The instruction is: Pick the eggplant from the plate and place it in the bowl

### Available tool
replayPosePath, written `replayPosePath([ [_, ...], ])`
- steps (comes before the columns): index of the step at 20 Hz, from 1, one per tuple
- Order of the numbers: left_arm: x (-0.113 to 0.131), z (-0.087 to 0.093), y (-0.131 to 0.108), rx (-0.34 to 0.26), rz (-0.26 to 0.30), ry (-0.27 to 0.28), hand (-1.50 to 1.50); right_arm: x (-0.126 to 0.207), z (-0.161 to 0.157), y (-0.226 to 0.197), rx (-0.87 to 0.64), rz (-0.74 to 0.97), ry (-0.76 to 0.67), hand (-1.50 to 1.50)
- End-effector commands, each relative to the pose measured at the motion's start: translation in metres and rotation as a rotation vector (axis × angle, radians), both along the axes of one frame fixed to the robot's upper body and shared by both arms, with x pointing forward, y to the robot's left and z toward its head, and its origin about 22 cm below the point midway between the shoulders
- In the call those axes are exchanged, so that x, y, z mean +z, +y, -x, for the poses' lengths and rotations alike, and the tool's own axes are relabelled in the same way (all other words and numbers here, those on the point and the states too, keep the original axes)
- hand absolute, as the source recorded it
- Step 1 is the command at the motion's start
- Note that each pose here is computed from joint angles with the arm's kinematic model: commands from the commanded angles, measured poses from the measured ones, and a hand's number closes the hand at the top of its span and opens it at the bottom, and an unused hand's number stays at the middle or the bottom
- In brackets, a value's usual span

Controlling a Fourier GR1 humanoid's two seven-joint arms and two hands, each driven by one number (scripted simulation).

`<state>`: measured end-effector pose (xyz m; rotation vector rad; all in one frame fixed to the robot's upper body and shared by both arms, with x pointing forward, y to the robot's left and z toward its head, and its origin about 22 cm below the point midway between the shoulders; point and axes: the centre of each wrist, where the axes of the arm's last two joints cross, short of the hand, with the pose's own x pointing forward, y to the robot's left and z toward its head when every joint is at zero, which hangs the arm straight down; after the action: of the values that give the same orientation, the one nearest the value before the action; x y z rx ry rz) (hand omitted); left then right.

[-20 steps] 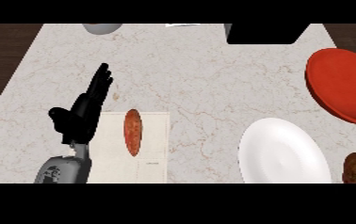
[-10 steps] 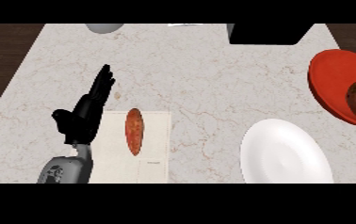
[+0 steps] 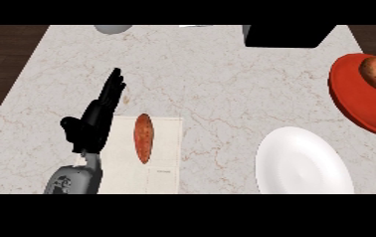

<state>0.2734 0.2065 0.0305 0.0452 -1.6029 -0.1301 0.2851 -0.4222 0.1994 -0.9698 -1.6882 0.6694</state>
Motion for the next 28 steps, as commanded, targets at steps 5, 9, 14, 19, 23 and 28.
replayPosePath([
  [5,0.002,-0.007,-0.011,0.009,0.019,0.009,0.0,-0.052,-0.037,-0.05,-0.082,0.049,0.032,1.5],
  [9,0.022,-0.007,0.009,0.004,0.01,0.01,0.0,-0.068,-0.041,-0.073,-0.11,0.059,0.05,1.5],
  [14,-0.004,-0.004,0.0,-0.013,0.012,-0.013,0.0,-0.107,-0.036,-0.085,-0.078,0.011,0.183,1.5],
  [19,0.006,-0.005,-0.002,-0.024,0.018,-0.02,0.0,-0.115,-0.038,-0.088,-0.02,-0.106,0.316,-1.5],
  [23,-0.001,-0.01,0.001,-0.016,0.003,-0.019,0.0,-0.1,-0.041,-0.095,0.1,-0.223,0.254,-1.5],
  [28,-0.004,-0.002,0.002,-0.016,0.0,-0.004,0.0,-0.105,-0.029,-0.107,0.111,-0.344,0.061,-1.5],
])
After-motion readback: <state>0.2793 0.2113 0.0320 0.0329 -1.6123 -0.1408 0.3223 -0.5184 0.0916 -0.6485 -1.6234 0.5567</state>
